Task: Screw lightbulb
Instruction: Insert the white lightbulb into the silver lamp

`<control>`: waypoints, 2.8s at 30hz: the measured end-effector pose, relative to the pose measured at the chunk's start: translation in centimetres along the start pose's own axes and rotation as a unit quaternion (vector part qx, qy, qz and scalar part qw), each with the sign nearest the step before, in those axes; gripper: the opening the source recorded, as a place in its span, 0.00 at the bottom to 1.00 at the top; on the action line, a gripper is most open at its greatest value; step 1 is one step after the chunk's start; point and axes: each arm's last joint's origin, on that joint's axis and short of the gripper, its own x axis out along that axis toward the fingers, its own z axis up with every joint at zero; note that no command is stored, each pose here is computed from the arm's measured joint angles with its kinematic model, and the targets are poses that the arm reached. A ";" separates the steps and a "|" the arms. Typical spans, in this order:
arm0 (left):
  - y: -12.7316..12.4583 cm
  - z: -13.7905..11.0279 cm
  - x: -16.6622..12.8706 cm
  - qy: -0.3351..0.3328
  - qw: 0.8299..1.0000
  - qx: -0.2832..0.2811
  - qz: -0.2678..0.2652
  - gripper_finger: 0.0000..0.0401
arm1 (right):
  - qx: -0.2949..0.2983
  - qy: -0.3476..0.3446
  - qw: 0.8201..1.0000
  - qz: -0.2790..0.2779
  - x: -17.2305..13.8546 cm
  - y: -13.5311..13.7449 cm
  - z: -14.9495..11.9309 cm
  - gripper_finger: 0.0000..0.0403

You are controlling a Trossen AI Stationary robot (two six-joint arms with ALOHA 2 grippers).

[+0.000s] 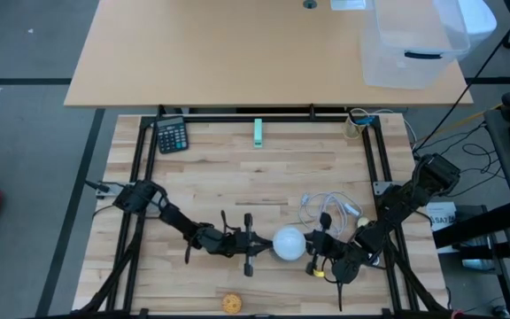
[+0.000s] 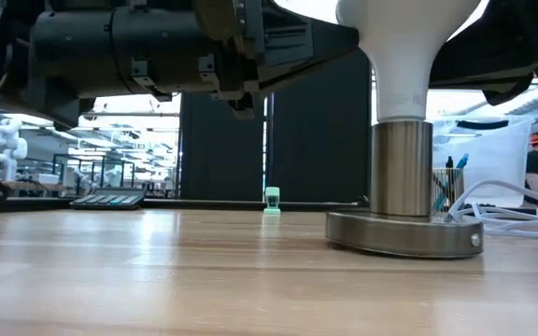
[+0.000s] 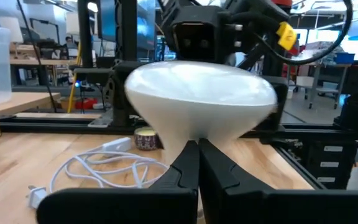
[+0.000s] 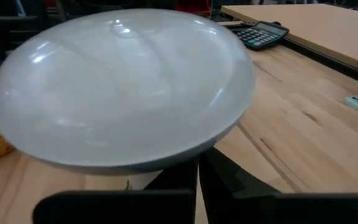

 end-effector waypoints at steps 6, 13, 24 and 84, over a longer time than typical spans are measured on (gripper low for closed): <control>0.6 0.0 0.3 0.000 1.000 -0.012 0.009 0.00 | 0.003 0.013 1.000 0.021 -0.1 0.2 -0.1 0.00; 1.0 -0.5 0.4 0.020 0.999 -0.025 0.016 0.00 | 0.009 0.018 0.999 0.030 -0.1 0.2 -0.1 0.00; 1.0 -1.2 0.3 0.055 0.998 -0.020 0.034 0.00 | 0.015 0.038 0.998 0.057 -0.2 0.4 -0.3 0.00; 1.4 -0.4 0.1 0.010 0.998 -0.027 0.056 0.00 | 0.009 0.034 0.998 0.055 -0.5 0.5 -0.4 0.00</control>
